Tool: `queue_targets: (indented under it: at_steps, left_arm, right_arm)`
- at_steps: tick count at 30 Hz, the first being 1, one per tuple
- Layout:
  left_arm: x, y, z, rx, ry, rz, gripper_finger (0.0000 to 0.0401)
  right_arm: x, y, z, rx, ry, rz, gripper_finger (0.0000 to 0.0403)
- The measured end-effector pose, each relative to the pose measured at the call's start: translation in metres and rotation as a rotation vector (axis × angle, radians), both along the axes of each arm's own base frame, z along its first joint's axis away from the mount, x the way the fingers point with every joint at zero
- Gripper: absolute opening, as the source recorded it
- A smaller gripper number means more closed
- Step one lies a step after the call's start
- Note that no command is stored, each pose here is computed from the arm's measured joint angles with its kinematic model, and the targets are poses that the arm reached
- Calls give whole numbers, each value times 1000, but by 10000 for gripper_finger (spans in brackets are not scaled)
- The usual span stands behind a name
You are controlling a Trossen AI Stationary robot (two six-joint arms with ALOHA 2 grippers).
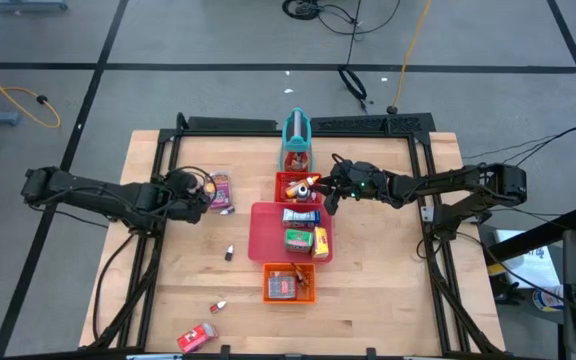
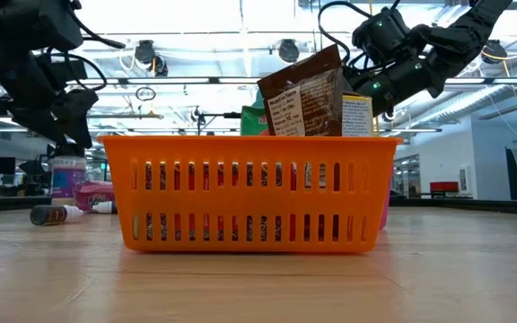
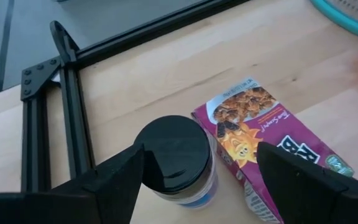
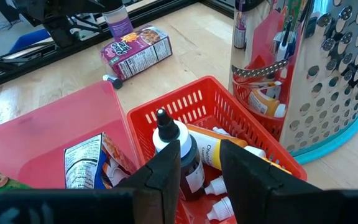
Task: Pick & Place Kitchen Items
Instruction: Put the violet seasoning bottle into the orange bin
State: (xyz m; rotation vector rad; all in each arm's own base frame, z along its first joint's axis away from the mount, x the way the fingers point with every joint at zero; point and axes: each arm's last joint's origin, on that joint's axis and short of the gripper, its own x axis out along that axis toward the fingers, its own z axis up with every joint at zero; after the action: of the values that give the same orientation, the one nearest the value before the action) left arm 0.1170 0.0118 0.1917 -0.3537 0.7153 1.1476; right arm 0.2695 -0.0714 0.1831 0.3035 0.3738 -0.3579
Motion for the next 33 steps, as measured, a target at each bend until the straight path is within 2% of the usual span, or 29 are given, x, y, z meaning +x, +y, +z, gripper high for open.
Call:
queue_targets:
  at_steps: [16, 24, 33]
  left_arm:
    - [1, 0, 2, 67, -3, -4, 312]
    - [0, 4, 3, 59, 6, 27, 312]
    - [-1, 8, -14, 36, 56, 79, 312]
  right_arm:
    - [0, 0, 0, 0, 0, 0, 105]
    - [0, 0, 0, 0, 1, 0, 105]
    - [0, 0, -1, 1, 6, 0, 105]
